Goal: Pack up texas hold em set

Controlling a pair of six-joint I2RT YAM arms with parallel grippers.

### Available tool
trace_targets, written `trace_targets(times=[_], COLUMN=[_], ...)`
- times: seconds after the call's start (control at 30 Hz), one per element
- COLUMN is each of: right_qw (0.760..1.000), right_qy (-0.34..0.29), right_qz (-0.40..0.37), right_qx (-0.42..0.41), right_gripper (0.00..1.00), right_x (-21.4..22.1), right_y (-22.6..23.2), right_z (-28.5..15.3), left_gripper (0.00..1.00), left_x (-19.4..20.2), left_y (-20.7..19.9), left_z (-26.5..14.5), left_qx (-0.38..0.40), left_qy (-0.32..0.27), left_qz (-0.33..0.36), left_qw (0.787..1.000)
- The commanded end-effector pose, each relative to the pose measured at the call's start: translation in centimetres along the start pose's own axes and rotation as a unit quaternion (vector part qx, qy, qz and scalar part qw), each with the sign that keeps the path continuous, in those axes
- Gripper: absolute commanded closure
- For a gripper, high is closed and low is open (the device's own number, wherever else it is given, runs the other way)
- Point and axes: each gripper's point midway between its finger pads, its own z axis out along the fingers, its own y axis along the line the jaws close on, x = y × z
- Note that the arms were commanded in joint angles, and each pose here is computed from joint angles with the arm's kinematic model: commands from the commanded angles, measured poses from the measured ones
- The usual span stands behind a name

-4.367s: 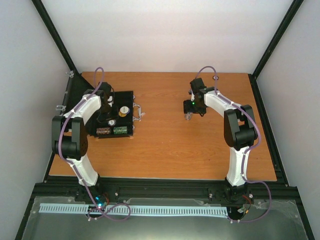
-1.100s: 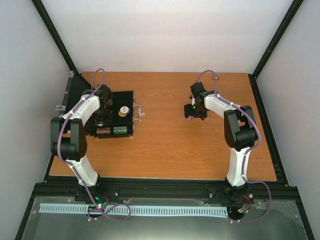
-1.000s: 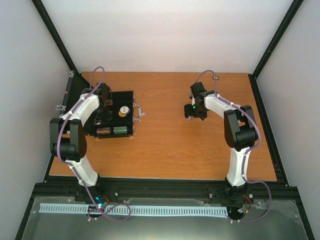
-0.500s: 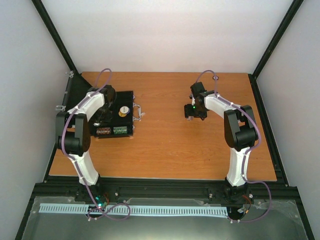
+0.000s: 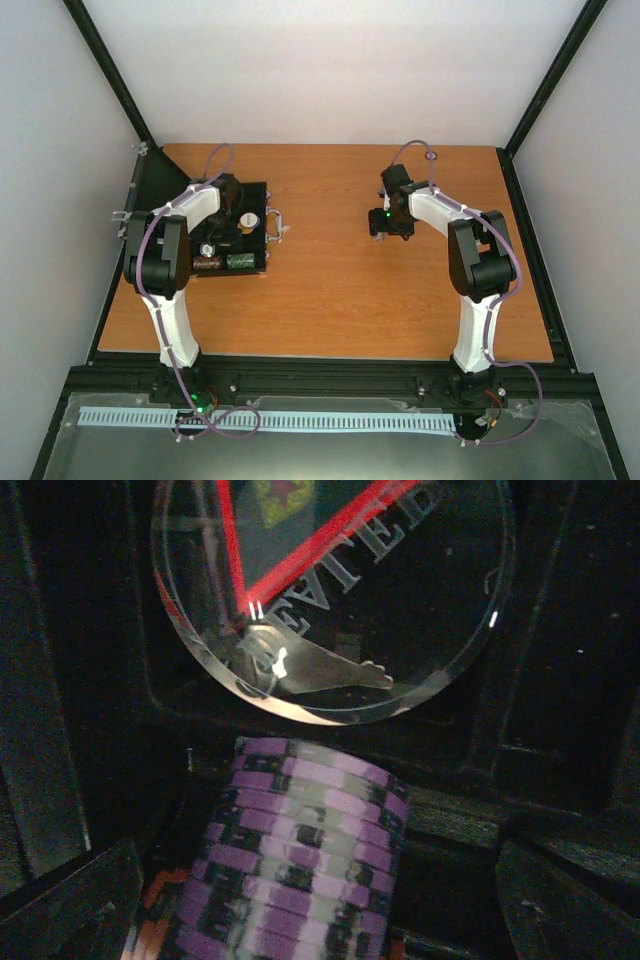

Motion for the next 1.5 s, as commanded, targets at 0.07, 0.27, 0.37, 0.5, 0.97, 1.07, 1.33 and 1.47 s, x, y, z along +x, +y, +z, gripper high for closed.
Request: trace_targets(times=[0.07,0.27,0.37,0.5,0.97,1.07,1.33,1.47], right_qw=[1.0,1.0,1.0,1.0,1.0,1.0,1.0,1.0], right_qy=[-0.015,-0.014,-0.014,-0.013,-0.013,-0.014,-0.012,-0.013], right_qz=[0.0,0.001,0.002,0.002,0.002,0.0,0.0,0.001], right_qx=[0.006,0.004,0.005,0.004,0.005,0.006,0.006,0.006], right_gripper=[0.26,0.26,0.26,0.26,0.26,0.26,0.26,0.26], right_x=[-0.8,-1.1,-1.2,-1.2,-1.4,-1.3,-1.1,-1.2], right_y=[-0.6,-0.4,-0.5,-0.5,-0.4,-0.5,-0.5,-0.5], right_z=[-0.7,-0.6,-0.5,-0.4,-0.5,-0.5,-0.5,-0.6], left_gripper=[0.0,0.0,0.0,0.0,0.0,0.0,0.04,0.14], left_x=[-0.7,-1.7,-1.8,-1.6,-2.1,-1.6,-0.4,-0.6], left_y=[-1.3,-2.3,-2.6,-4.1,-1.8,-0.5,1.1,0.3], left_z=[-2.7,-6.3,-7.8,-8.3,-9.3,-7.9,-4.3,-3.3], left_qx=[0.058,0.1,0.121,0.158,0.12,0.114,0.104,0.116], left_qy=[-0.014,-0.035,-0.044,-0.038,-0.069,-0.059,-0.031,-0.025], left_qz=[-0.016,-0.022,-0.026,-0.029,-0.041,-0.06,-0.077,-0.077], left_qw=[0.998,0.994,0.991,0.986,0.99,0.99,0.991,0.99])
